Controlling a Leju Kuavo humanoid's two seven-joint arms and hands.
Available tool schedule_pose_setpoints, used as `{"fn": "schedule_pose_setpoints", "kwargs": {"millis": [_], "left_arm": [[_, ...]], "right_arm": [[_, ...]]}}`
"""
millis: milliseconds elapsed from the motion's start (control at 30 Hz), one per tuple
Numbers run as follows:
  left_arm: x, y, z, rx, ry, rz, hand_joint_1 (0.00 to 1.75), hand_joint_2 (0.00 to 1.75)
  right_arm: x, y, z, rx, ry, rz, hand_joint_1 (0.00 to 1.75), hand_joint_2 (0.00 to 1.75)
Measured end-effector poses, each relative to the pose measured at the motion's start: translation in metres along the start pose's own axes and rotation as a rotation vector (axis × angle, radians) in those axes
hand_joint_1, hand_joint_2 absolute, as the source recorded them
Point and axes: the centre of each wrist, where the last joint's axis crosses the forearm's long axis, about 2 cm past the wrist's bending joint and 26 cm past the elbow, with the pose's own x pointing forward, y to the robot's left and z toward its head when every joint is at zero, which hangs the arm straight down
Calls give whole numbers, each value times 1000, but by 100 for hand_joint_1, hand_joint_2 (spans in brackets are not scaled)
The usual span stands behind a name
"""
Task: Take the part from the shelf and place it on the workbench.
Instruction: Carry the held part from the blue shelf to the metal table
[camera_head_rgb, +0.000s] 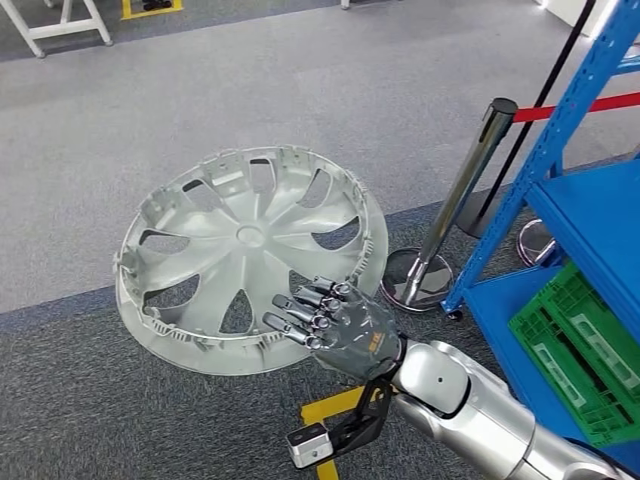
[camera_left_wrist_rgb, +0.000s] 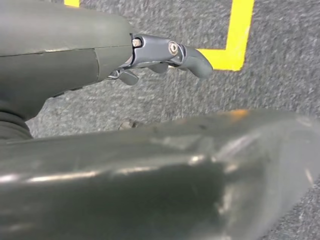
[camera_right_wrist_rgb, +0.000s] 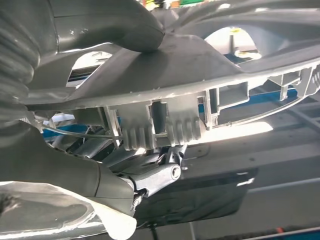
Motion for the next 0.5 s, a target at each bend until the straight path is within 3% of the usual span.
{"fn": "schedule_pose_setpoints", "kwargs": {"millis": [500], "left_arm": [[2, -1, -1, -6, -5, -26, 0, 0]], "right_arm": [[0, 5, -1, 9, -6, -11, 175, 175]]}}
